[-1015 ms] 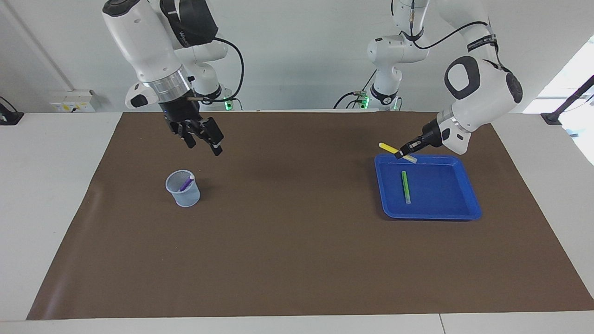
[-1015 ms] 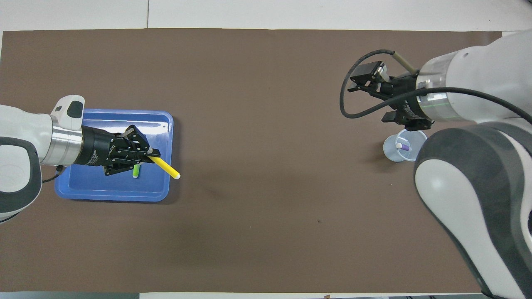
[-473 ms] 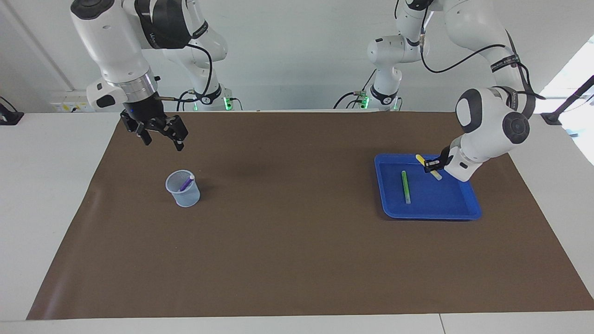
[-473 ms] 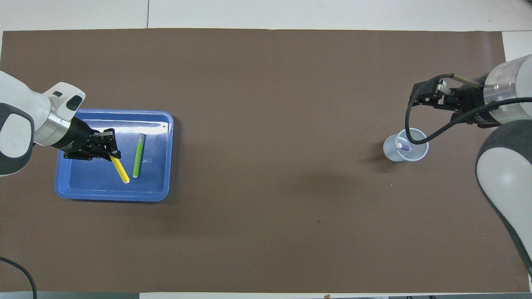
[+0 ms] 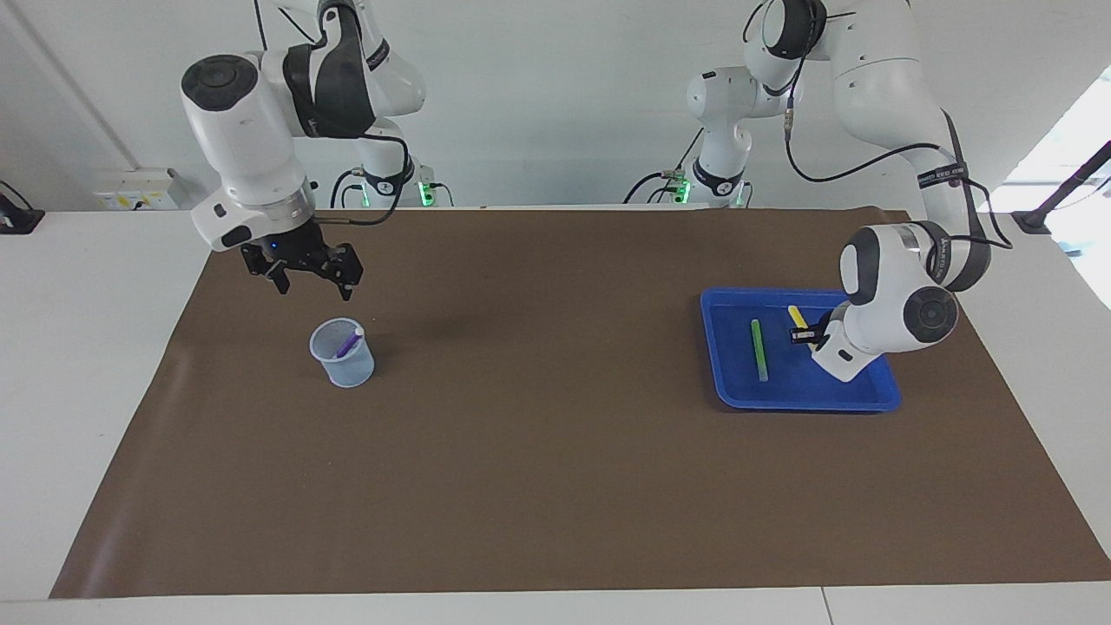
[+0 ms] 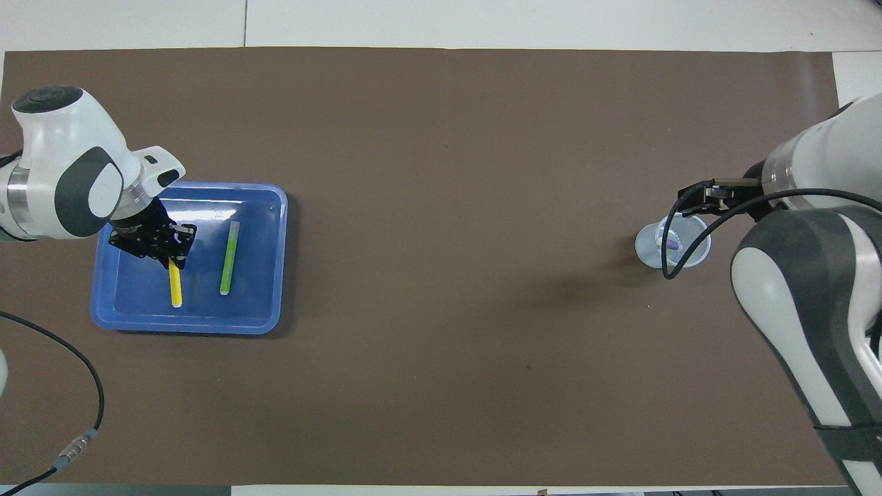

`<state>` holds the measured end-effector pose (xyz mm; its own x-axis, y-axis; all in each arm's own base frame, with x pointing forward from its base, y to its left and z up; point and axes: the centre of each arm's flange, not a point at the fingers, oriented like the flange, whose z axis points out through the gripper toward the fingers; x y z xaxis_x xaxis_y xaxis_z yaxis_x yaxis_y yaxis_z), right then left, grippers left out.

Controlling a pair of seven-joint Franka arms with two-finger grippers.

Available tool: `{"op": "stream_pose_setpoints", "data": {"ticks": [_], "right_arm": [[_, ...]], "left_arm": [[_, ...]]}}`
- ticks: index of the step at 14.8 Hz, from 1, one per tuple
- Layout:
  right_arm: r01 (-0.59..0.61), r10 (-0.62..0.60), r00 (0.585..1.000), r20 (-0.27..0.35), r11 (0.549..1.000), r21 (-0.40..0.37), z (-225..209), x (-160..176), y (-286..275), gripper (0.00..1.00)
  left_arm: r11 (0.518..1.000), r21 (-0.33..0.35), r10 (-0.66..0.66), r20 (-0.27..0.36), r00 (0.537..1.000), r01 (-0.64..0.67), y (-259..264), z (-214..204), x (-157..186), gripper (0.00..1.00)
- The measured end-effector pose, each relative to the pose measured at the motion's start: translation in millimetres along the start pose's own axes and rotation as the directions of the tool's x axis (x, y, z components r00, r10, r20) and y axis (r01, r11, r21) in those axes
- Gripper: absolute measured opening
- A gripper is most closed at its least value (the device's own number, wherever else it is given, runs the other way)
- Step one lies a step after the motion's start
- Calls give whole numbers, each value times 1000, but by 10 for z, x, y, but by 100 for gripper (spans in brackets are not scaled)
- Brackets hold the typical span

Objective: Right arm passes pens to left for tray arrangement
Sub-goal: 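Place the yellow pen in the tray while the right gripper returns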

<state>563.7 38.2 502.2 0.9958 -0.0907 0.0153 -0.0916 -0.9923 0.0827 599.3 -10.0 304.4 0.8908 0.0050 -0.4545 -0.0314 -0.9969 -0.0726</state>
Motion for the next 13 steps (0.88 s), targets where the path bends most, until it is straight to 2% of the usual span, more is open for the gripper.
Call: {"op": "stream_pose_setpoints", "data": {"ticks": [5, 9, 13], "right_arm": [[102, -101, 995, 18, 993, -58, 629, -155, -317, 100], [231, -235, 972, -2, 960, -158, 894, -311, -598, 100], [305, -310, 951, 15, 923, -237, 1148, -449, -594, 99]], "left_arm": [[1000, 0, -1, 2, 1000, 1, -7, 22, 11, 18], [1000, -2, 0, -5, 1000, 0, -6, 105, 26, 19], [1000, -3, -4, -10, 1000, 4, -28, 117, 33, 57]]}}
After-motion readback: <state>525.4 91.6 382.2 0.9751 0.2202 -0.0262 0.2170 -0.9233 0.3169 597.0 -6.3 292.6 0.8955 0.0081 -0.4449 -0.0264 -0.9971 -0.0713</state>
